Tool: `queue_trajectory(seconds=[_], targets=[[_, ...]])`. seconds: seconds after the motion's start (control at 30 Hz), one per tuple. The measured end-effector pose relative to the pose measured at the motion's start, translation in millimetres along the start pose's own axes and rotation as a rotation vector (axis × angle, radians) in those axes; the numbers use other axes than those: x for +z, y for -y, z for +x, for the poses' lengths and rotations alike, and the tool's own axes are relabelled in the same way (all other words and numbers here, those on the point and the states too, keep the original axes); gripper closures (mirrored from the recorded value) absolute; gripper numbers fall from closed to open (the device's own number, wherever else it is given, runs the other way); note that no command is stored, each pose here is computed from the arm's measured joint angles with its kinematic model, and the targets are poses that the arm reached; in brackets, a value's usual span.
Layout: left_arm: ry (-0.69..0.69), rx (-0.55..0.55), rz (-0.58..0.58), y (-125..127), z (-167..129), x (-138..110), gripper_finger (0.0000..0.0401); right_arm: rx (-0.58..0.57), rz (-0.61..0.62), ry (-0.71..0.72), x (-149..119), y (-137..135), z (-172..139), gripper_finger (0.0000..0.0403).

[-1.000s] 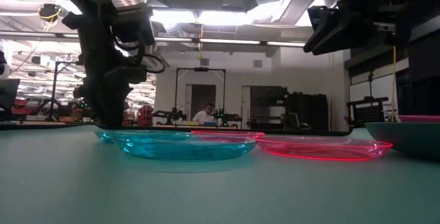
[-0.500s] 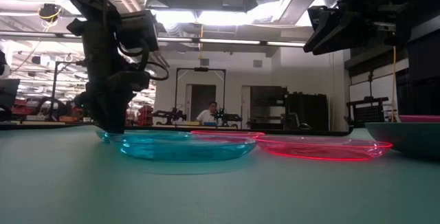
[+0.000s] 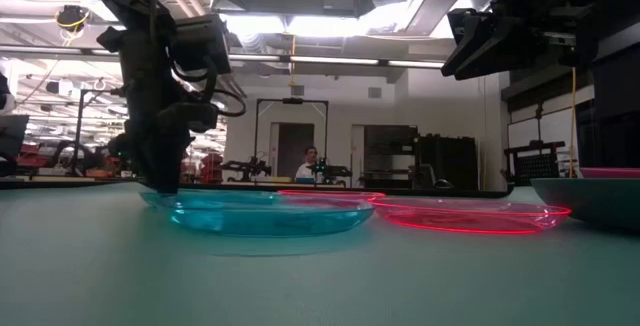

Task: Stack plastic plates
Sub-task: Stack the top transparent blue plate on top of the transparent blue plate

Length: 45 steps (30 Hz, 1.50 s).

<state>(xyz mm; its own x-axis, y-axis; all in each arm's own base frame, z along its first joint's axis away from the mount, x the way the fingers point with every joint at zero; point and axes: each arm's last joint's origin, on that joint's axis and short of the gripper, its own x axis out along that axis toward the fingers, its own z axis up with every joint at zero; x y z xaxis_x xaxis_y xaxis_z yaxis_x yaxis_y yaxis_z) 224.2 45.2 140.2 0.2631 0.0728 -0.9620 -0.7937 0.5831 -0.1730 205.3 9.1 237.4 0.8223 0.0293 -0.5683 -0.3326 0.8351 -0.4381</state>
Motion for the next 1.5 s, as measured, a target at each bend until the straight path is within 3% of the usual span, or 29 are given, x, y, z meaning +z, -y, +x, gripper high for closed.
queue_trajectory(seconds=[0.17,0.93,1.33,1.5], targets=[[0.003,-0.003,0.000,0,0,0,0.0397,0.000,0.000,0.000,0,0,0,0.0311],[0.057,-0.013,-0.048,-7,-8,10,0.0401,0.001,0.000,0.000,0,0,0,0.0311],[0.205,-0.127,-0.079,-7,-26,24,0.0401,-0.007,0.000,-0.005,0,0,0,0.0310],[0.241,-0.228,-0.072,-1,-31,28,0.0401,-0.025,0.000,-0.017,0,1,0,0.0311]])
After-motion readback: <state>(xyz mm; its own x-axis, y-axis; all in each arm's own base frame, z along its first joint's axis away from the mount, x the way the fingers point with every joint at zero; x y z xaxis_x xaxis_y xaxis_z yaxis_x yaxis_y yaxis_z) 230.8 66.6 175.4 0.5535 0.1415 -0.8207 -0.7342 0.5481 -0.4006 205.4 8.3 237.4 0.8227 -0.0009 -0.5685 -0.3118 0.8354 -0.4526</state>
